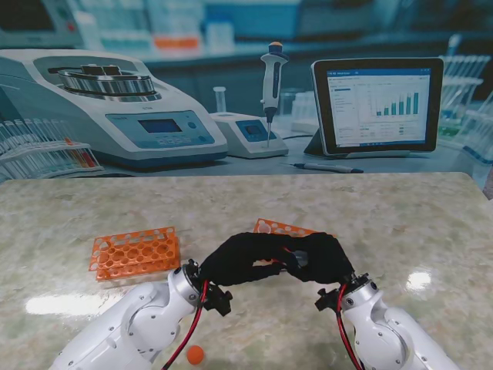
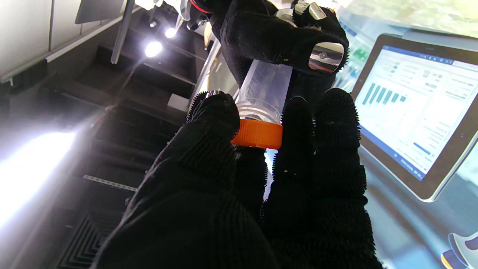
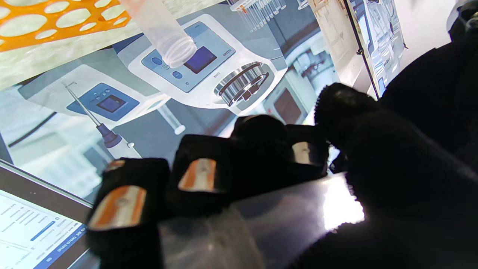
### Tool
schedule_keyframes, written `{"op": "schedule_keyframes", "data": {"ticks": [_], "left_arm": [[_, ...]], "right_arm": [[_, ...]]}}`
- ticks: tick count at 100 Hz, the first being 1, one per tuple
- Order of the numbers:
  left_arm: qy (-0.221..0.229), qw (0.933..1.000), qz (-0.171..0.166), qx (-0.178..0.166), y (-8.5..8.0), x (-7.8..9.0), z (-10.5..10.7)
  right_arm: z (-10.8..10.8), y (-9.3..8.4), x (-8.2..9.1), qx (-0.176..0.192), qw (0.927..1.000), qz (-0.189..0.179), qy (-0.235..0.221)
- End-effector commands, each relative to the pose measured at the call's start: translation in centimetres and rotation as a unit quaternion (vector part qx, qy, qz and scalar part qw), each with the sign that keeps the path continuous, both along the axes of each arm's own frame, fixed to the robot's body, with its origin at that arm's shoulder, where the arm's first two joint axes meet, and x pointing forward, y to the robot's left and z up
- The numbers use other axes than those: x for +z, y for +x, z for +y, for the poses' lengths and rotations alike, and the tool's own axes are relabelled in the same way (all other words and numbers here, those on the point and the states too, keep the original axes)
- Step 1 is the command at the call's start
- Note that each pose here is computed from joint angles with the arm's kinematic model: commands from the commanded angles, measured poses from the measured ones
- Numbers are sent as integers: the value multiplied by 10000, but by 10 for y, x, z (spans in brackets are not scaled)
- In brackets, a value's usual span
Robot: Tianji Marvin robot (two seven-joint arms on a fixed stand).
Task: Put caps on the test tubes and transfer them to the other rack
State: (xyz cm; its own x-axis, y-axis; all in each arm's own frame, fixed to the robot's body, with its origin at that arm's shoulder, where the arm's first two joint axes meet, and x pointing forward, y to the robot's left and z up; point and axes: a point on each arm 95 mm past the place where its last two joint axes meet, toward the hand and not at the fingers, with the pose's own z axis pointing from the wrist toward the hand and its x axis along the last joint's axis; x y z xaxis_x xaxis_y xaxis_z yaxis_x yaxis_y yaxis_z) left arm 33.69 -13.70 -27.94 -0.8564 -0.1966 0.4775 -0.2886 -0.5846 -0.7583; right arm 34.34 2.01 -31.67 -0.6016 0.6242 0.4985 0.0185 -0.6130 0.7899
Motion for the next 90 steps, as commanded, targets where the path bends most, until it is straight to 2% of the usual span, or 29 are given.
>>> {"op": "schedule_keyframes", "data": {"ticks": [1, 90], "left_arm": [[90, 9999, 44, -31, -2, -2, -2], [153, 9999, 72, -3, 1, 6, 3]], "right_arm": [[6, -1, 2, 22, 10000, -15, 71], [4, 0, 2, -1, 10000, 17, 95]]}}
